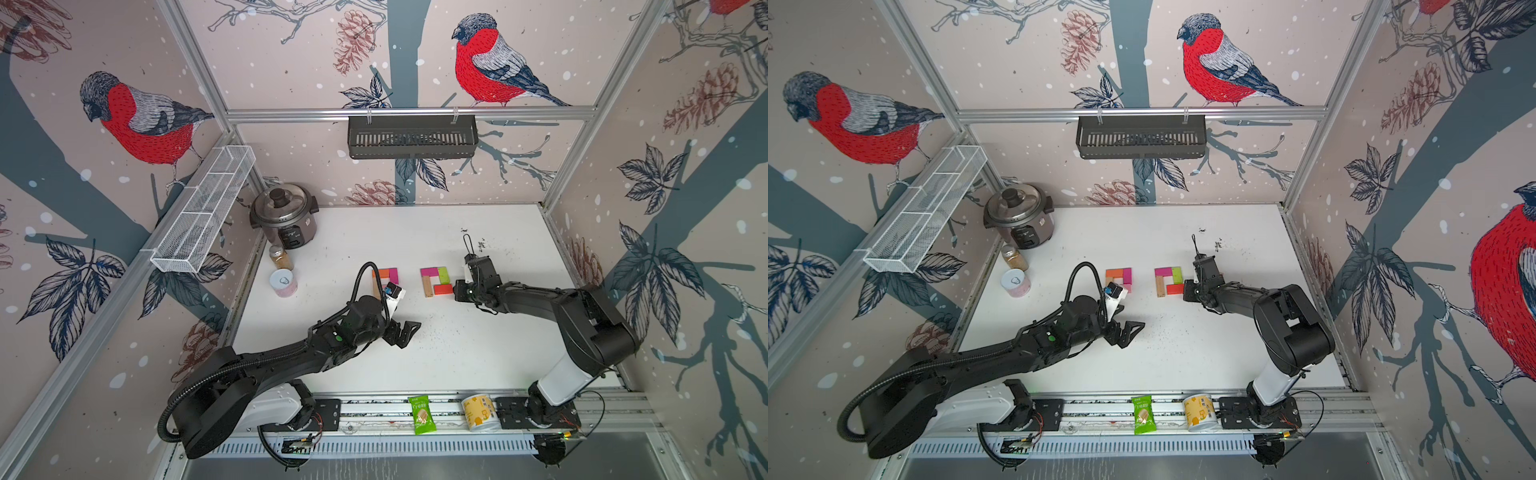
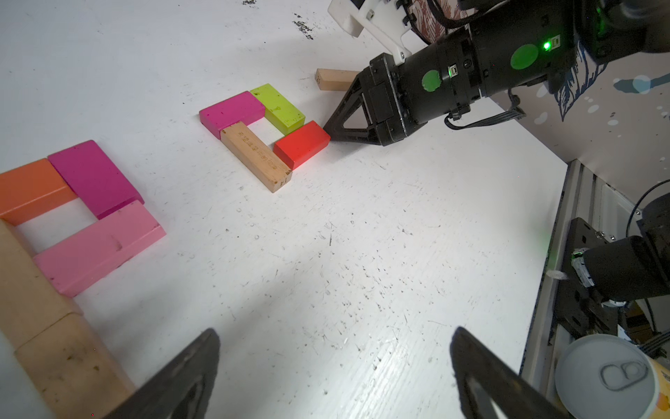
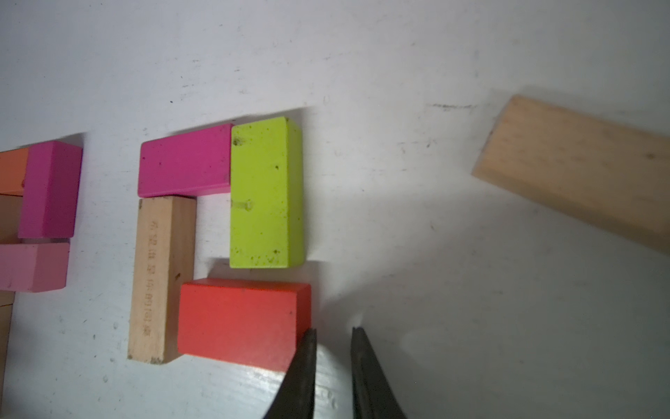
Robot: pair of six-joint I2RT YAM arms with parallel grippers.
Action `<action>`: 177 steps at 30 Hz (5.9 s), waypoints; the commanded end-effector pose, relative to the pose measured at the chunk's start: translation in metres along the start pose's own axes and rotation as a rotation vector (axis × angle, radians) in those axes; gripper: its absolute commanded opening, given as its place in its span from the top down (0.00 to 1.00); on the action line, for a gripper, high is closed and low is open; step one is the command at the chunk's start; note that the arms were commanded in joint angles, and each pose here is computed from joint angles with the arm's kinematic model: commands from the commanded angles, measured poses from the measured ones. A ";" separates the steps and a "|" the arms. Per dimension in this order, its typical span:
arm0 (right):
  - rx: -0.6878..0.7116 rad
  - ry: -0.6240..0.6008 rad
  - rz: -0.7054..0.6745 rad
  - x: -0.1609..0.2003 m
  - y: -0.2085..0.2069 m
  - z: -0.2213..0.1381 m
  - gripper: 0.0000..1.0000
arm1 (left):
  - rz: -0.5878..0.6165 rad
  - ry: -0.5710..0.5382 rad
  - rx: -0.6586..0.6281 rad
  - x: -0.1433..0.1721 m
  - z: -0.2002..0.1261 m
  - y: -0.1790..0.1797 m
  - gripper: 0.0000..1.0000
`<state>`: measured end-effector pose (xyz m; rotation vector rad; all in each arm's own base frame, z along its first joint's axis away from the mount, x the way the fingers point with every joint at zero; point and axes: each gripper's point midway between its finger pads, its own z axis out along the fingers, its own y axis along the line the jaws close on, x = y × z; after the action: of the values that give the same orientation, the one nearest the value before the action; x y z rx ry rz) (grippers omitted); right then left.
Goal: Assemble the letter p with building blocks
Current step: Assemble the building block at the center of the board, then pick up the building block from the center of the board, then place the building block at the center of the board.
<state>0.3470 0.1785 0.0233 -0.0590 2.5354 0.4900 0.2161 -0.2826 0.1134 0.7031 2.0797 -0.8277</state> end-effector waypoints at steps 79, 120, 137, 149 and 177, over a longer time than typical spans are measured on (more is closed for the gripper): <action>0.209 0.080 0.045 -0.041 -0.073 0.002 0.11 | -0.295 0.120 0.172 -0.034 0.016 -0.067 0.05; 0.284 0.068 -0.041 -0.027 -0.055 -0.019 0.78 | -0.372 0.050 0.065 -0.025 -0.007 -0.044 0.05; 0.294 0.112 -0.012 -0.002 -0.062 -0.013 0.67 | -0.372 0.016 0.047 -0.027 -0.021 -0.040 0.04; 0.297 0.097 -0.004 -0.032 -0.066 -0.005 0.46 | -0.366 0.018 0.034 -0.025 -0.021 -0.037 0.04; 0.097 -0.007 -0.100 0.027 0.059 -0.072 0.81 | -0.426 -0.090 -0.073 -0.034 -0.053 -0.016 0.04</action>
<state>0.2872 0.2002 0.0885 -0.2083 2.5359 0.2894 0.1948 -0.2666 0.1716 0.2409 2.2064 -1.0010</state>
